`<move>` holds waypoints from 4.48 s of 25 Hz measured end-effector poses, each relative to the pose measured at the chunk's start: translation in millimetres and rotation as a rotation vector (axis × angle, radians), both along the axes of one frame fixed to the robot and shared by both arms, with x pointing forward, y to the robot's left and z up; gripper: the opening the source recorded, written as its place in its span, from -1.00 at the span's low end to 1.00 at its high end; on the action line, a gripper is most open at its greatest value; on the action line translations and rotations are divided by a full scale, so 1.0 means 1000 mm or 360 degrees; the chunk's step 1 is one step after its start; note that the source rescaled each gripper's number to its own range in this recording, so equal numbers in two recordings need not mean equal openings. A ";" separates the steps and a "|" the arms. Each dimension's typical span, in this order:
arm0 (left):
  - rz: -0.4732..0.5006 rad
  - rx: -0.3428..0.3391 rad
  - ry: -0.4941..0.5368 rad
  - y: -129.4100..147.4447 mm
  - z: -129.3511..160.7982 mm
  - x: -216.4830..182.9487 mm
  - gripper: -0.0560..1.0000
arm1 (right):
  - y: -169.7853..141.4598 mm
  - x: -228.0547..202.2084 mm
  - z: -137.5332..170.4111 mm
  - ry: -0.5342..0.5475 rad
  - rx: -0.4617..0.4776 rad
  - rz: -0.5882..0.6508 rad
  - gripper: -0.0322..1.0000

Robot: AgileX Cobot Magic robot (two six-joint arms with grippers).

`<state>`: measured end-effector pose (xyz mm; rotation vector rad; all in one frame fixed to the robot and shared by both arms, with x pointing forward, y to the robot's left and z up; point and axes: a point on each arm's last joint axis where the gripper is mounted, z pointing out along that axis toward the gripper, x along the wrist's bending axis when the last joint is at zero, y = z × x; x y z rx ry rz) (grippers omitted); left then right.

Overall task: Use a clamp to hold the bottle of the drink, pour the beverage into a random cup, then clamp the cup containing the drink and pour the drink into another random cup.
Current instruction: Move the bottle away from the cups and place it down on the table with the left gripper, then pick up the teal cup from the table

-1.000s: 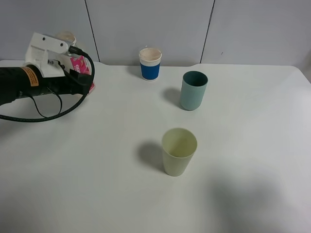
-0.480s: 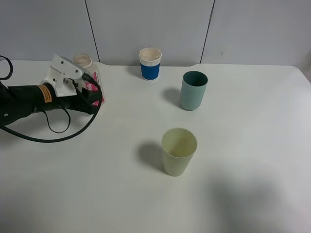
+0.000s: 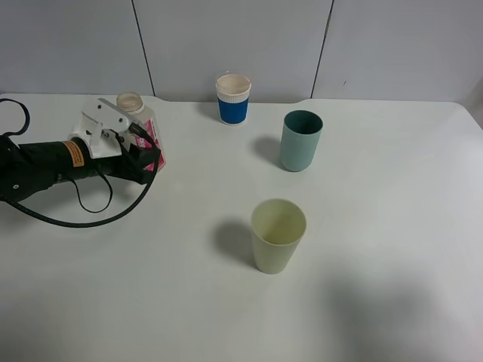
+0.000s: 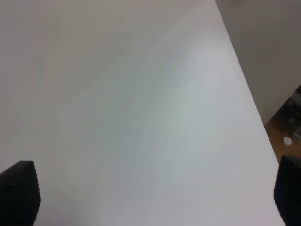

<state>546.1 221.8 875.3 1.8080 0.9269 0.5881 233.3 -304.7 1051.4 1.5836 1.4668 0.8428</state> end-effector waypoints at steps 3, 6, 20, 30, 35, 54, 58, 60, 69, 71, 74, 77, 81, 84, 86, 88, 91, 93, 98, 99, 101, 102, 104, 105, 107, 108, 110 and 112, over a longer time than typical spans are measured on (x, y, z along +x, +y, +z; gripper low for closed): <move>-0.0019 -0.0025 0.0001 -0.001 -0.005 0.000 -0.89 | 0.000 0.000 0.000 0.0000 0.0000 0.0000 1.00; -0.0025 -0.0033 0.0007 -0.002 -0.008 -0.001 -0.89 | 0.000 0.000 0.000 0.0000 0.0000 0.0000 1.00; -0.0074 0.0018 -0.0026 -0.002 -0.018 -0.001 -0.89 | 0.000 0.000 0.000 0.0000 0.0000 0.0000 1.00; -0.0089 0.0023 -0.0053 -0.003 -0.019 -0.001 -0.89 | 0.000 0.000 0.000 0.0000 0.0000 0.0000 1.00; -0.0088 0.0027 -0.0048 -0.003 -0.019 -0.001 -0.47 | 0.000 0.000 0.000 0.0000 0.0000 0.0000 1.00; 0.0006 -0.0036 0.0047 0.007 0.013 -0.056 1.00 | 0.000 0.000 0.000 0.0000 0.0000 0.0000 1.00; 0.0144 -0.0060 0.0046 0.016 0.026 -0.084 1.00 | 0.000 0.000 0.000 0.0000 0.0000 0.0000 1.00; 0.0228 -0.0061 0.0037 0.021 0.034 -0.095 1.00 | 0.000 0.000 0.000 0.0000 0.0000 0.0000 1.00; 0.0576 -0.0105 -0.0168 0.044 0.097 -0.127 1.00 | 0.000 0.000 0.000 0.0000 0.0000 0.0000 1.00; 0.0653 -0.0138 -0.0209 0.048 0.114 -0.133 1.00 | 0.000 0.000 0.000 0.0000 0.0000 0.0000 1.00; 0.0725 -0.0138 -0.0267 0.053 0.144 -0.139 1.00 | 0.000 0.000 0.000 0.0000 0.0000 0.0000 1.00; 0.0777 -0.0097 -0.0305 0.058 0.176 -0.145 1.00 | 0.000 0.000 0.000 0.0000 0.0000 0.0000 1.00; 0.0841 -0.0064 -0.0324 0.063 0.212 -0.156 1.00 | 0.000 0.000 0.000 0.0000 0.0000 0.0000 1.00; 0.0883 -0.0040 -0.0313 0.067 0.228 -0.168 1.00 | 0.000 0.000 0.000 0.0000 0.0000 0.0000 1.00; 0.0905 -0.0022 -0.0307 0.070 0.234 -0.178 1.00 | 0.000 0.000 0.000 0.0000 0.0000 0.0000 1.00; 0.0917 -0.0019 -0.0342 0.072 0.239 -0.190 1.00 | 0.000 0.000 0.000 0.0000 0.0000 0.0000 1.00; 0.0931 -0.0018 -0.0410 0.076 0.244 -0.211 1.00 | 0.000 0.000 0.000 0.0000 0.0000 0.0000 1.00; 0.0942 -0.0019 -0.0438 0.078 0.246 -0.223 1.00 | 0.000 0.000 0.000 0.0000 0.0000 0.0000 1.00; 0.1003 -0.0029 -0.0418 0.085 0.258 -0.252 1.00 | 0.000 0.000 0.000 0.0000 0.0000 0.0000 1.00; 0.1016 -0.0032 -0.0417 0.086 0.265 -0.258 1.00 | 0.000 0.000 0.000 0.0000 0.0000 0.0000 1.00; 0.1050 -0.0022 -0.0364 0.089 0.274 -0.268 1.00 | 0.000 0.000 0.000 0.0000 0.0000 0.0000 1.00; 0.1064 -0.0020 -0.0345 0.090 0.279 -0.273 1.00 | 0.000 0.000 0.000 0.0000 0.0000 0.0000 1.00; 0.1094 -0.0001 -0.0270 0.093 0.283 -0.281 1.00 | 0.000 0.000 0.000 0.0000 0.0000 0.0000 1.00; 0.1100 -0.0001 -0.0243 0.093 0.284 -0.285 1.00 | 0.000 0.000 0.000 0.0000 0.0000 0.0000 1.00; 0.1098 -0.0020 -0.0221 0.094 0.282 -0.291 1.00 | 0.000 0.000 0.000 0.0000 0.0000 0.0000 1.00; 0.1101 -0.0025 -0.0214 0.094 0.281 -0.296 1.00 | 0.000 0.000 0.000 0.0000 0.0000 0.0000 1.00; 0.1140 -0.0032 -0.0213 0.095 0.278 -0.305 1.00 | 0.000 0.000 0.000 0.0000 0.0000 0.0000 1.00; 0.1214 -0.0036 -0.0219 0.096 0.276 -0.314 1.00 | 0.000 0.000 0.000 0.0000 0.0000 0.0000 1.00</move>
